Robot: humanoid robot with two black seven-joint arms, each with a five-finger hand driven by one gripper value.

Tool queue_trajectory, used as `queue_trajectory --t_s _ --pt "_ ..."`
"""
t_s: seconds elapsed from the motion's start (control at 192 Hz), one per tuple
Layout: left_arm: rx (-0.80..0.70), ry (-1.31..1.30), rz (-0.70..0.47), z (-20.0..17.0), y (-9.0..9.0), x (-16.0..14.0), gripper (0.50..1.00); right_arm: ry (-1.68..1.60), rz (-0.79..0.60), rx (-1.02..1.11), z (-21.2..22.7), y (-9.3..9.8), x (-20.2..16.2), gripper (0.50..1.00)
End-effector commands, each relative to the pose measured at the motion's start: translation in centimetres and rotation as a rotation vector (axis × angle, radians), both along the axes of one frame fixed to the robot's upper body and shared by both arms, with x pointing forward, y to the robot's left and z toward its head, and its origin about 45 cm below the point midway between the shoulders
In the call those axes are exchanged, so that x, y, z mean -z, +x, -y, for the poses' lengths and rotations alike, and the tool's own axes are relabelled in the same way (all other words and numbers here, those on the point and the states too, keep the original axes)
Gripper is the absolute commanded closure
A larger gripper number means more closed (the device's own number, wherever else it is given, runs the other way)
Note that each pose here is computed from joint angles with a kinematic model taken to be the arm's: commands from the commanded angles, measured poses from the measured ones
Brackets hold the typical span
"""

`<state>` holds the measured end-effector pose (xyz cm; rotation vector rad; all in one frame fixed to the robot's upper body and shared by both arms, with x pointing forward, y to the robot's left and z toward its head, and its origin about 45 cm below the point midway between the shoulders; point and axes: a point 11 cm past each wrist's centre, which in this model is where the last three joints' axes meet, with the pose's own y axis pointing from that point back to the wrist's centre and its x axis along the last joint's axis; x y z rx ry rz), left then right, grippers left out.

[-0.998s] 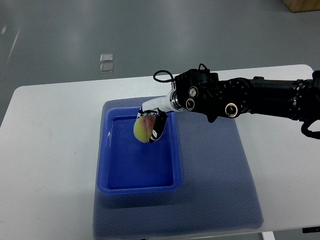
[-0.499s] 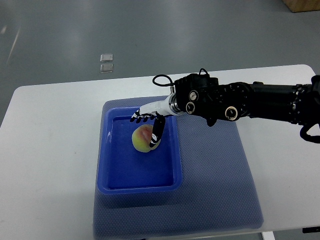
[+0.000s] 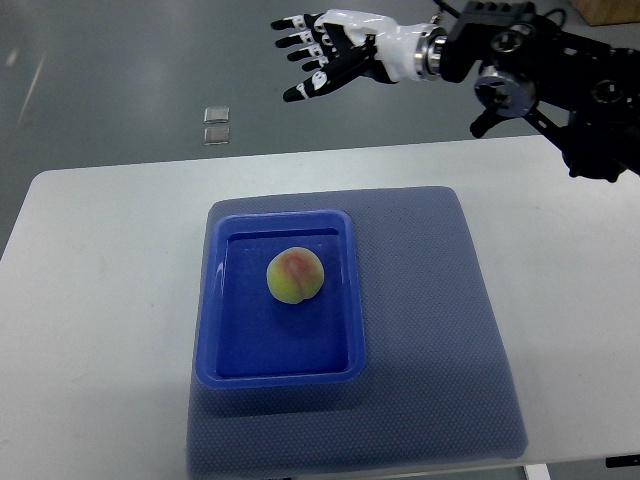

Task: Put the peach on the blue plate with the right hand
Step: 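Open the right hand, releasing the peach, and withdraw upward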

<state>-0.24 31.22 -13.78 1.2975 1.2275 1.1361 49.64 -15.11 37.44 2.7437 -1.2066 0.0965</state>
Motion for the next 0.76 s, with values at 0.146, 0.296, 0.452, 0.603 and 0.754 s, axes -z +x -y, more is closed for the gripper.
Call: queue_trajectory --t_s 0.146,0.296,0.452,0.603,0.754 --pt "0.003 -0.003 -0.001 0.1 0.0 0.0 0.5 0.645 -0.089 0.361 11.8 -0.2 5.7 0.57" --pt "0.005 -0.004 -0.001 0.1 0.0 0.0 0.5 0.903 -0.151 0.538 13.7 -1.2 11.8 0.57" --pt "0.003 -0.01 -0.001 0.3 0.0 0.0 0.5 1.019 -0.231 0.627 14.2 -2.2 15.5 0.57" --pt "0.003 -0.01 -0.001 0.3 0.0 0.0 0.5 1.045 -0.258 0.641 13.9 -2.5 16.6 0.57" --pt "0.003 -0.009 -0.001 0.3 0.0 0.0 0.5 1.052 -0.273 0.647 13.7 -2.9 17.3 0.57"
